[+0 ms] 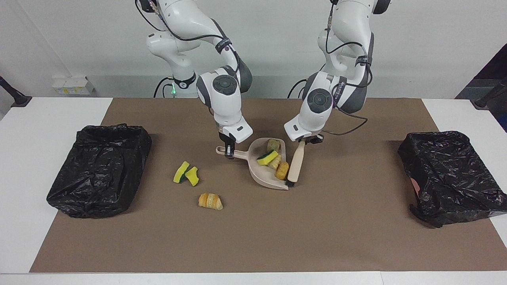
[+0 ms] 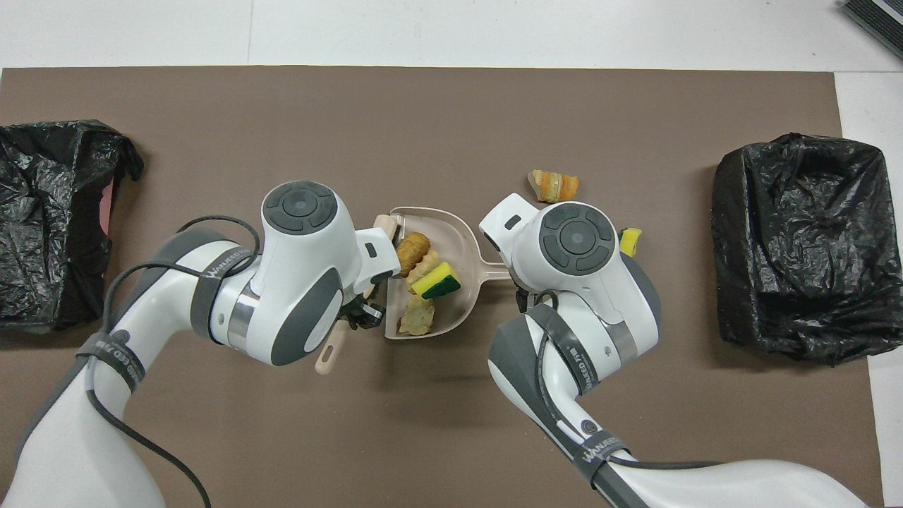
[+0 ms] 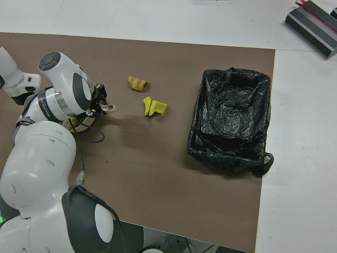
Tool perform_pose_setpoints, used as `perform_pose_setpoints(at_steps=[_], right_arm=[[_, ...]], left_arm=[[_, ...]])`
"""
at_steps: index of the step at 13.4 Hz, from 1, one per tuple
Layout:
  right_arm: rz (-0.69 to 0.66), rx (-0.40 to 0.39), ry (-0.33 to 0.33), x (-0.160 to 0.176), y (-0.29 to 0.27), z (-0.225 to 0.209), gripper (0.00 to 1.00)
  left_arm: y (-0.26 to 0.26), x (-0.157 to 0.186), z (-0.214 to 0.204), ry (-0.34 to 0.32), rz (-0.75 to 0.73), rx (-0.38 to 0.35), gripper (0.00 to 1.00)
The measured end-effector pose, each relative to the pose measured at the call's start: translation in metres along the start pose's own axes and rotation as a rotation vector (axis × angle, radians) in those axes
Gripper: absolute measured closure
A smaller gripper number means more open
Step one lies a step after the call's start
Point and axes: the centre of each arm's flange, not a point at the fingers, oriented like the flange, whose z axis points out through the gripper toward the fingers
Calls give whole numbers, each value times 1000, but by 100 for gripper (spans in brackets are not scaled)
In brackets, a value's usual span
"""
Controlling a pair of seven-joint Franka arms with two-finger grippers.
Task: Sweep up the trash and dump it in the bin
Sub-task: 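Sweep the scraps with the left gripper's brush into the held dustpan, then lift the dustpan with the right gripper while the left gripper withdraws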
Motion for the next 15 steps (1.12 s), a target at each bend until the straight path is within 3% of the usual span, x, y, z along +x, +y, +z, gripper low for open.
perform_pose_setpoints(at_steps=[4,9,12,15], right_arm=[[1,1,-1,0,0,1,68],[9,-1,2,-3,3,-1,68],[37,-12,5,-24,18,-11,68],[17,6,-6,-62,39,-41,68]], left_arm=[[14,-8,-10,9,-75,-85,74],[-30,-31,-72,100,-296,-116,74],[-49,-74,-107,84,-384,-109,74],[-22,-125,-85,84,-396,-84,74]])
